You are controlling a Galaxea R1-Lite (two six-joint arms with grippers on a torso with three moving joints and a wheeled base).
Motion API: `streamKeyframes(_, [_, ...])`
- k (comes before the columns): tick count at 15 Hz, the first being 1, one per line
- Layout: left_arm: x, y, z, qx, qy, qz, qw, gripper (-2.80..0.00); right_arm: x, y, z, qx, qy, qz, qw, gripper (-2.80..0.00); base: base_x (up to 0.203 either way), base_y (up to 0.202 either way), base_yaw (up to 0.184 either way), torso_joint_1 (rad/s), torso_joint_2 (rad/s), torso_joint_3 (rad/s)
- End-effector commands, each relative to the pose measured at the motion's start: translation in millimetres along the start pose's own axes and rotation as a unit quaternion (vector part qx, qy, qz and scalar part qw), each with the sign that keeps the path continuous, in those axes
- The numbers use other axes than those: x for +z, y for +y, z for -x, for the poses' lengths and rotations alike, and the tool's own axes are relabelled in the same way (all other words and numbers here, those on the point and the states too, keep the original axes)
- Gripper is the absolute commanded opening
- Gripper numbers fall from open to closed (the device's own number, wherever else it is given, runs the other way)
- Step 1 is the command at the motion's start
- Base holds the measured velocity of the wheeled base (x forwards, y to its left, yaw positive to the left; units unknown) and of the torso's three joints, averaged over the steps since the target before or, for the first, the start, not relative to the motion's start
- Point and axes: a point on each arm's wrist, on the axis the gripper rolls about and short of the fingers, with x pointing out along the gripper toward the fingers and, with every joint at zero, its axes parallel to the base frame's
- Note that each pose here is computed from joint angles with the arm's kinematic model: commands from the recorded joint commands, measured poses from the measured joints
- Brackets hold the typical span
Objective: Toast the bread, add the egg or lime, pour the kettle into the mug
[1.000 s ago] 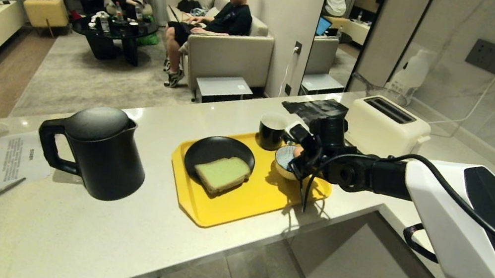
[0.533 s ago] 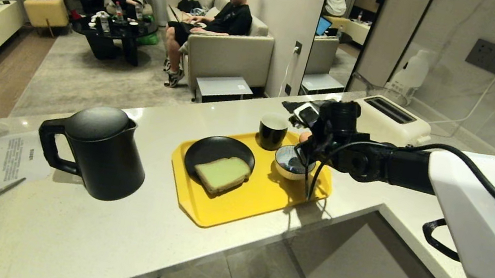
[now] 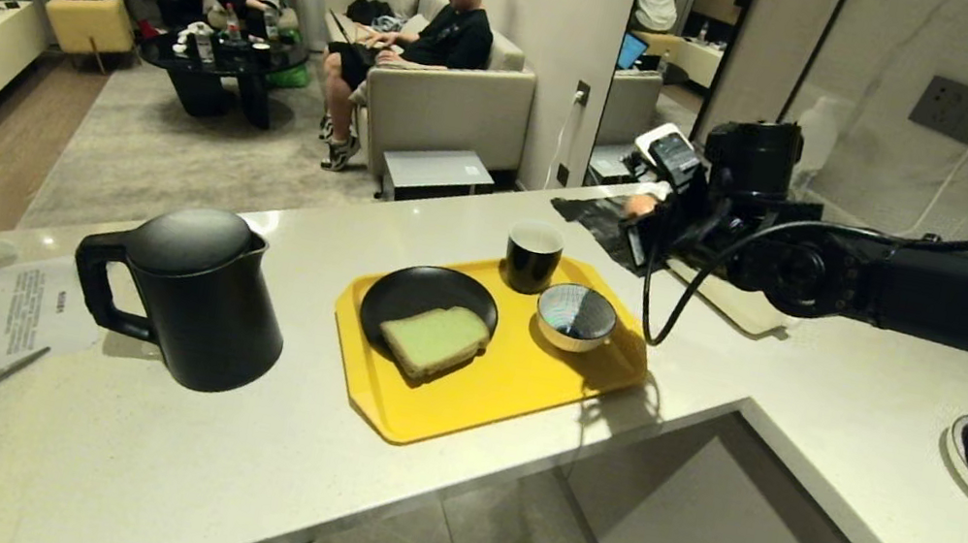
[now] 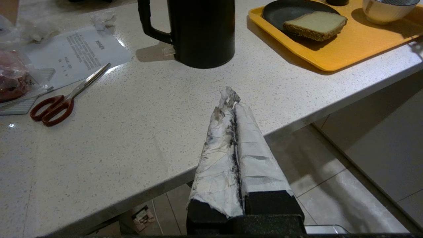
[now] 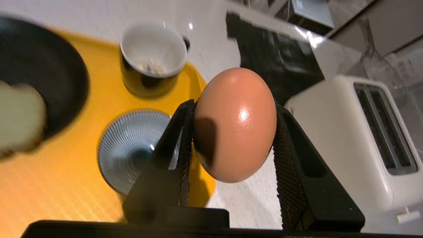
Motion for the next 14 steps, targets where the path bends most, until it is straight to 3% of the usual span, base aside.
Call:
streamKeyframes(1, [-0.1, 0.0, 0.2, 0.0, -0.001, 0.0, 1.0, -2.8, 15.0, -9.3, 13.7, -0.008, -0.032, -0.019, 0.999, -2.8, 0.0, 0.0, 0.0, 0.0, 0.0, 0.0])
streamKeyframes(4, [-0.1, 0.0, 0.2, 0.0, -0.001, 0.0, 1.0, -2.8, 6.9, -5.5, 18.2, -0.008, -0.01, -0.007, 1.0, -2.8, 0.0, 0.0, 0.0, 0.0, 0.0, 0.0])
streamKeyframes(14, [-0.1, 0.0, 0.2, 0.0, -0.001, 0.0, 1.0, -2.8, 27.1, -22.6, 51.2, -0.021, -0.034, -0.007, 0.999, -2.8, 0.0, 0.0, 0.0, 0.0, 0.0, 0.0])
